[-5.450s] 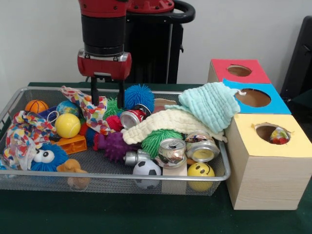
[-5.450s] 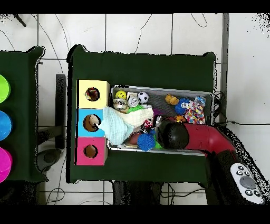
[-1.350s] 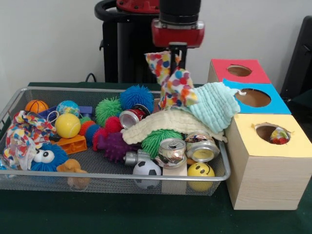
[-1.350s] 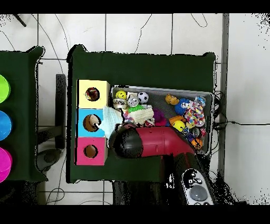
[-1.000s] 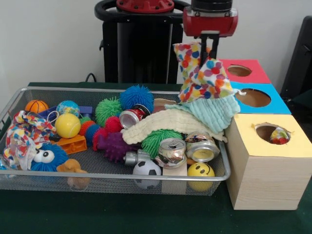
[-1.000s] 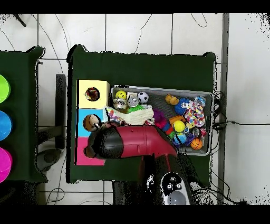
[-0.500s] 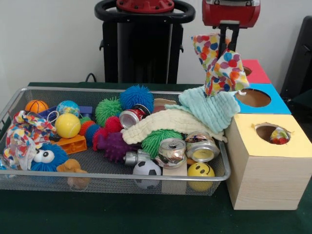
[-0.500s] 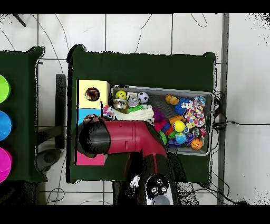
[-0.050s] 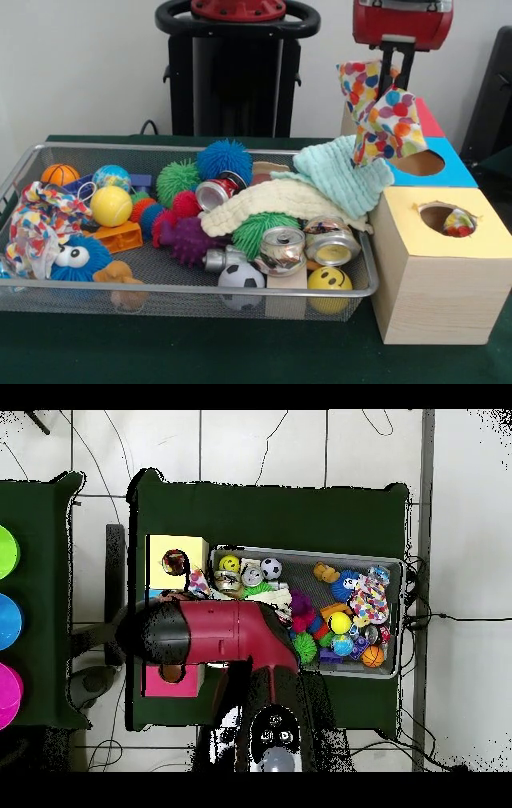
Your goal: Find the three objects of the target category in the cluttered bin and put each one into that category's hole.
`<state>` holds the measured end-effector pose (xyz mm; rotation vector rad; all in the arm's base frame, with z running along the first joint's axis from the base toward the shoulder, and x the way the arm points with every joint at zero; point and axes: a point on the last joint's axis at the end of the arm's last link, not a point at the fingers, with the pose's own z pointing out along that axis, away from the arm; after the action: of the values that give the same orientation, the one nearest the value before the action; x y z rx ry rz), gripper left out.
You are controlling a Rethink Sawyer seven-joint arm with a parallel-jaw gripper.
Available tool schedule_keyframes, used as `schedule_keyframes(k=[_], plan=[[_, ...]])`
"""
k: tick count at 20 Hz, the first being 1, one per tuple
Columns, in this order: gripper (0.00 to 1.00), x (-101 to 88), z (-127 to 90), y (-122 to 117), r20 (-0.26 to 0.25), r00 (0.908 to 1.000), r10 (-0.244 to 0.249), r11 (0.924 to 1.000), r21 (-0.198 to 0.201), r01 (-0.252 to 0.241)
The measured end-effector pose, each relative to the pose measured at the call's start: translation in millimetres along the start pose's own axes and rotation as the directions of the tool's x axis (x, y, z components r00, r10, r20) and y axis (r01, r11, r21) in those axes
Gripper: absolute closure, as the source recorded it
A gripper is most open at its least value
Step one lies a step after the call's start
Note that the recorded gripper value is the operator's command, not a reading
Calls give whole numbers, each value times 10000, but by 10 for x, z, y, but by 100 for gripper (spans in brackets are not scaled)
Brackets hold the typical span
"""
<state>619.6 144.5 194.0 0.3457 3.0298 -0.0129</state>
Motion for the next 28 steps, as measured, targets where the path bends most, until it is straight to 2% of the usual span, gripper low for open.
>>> schedule_keyframes(k=[7,13,21,28], plan=[[100,2,88,103,175,9998,118,9989,455,-125],[100,59,284,354,267,9993,259,9957,882,-282],[100,-21,380,620,333,9964,778,9937,787,-802],[100,-240,362,655,557,9935,996,9919,742,-1036]])
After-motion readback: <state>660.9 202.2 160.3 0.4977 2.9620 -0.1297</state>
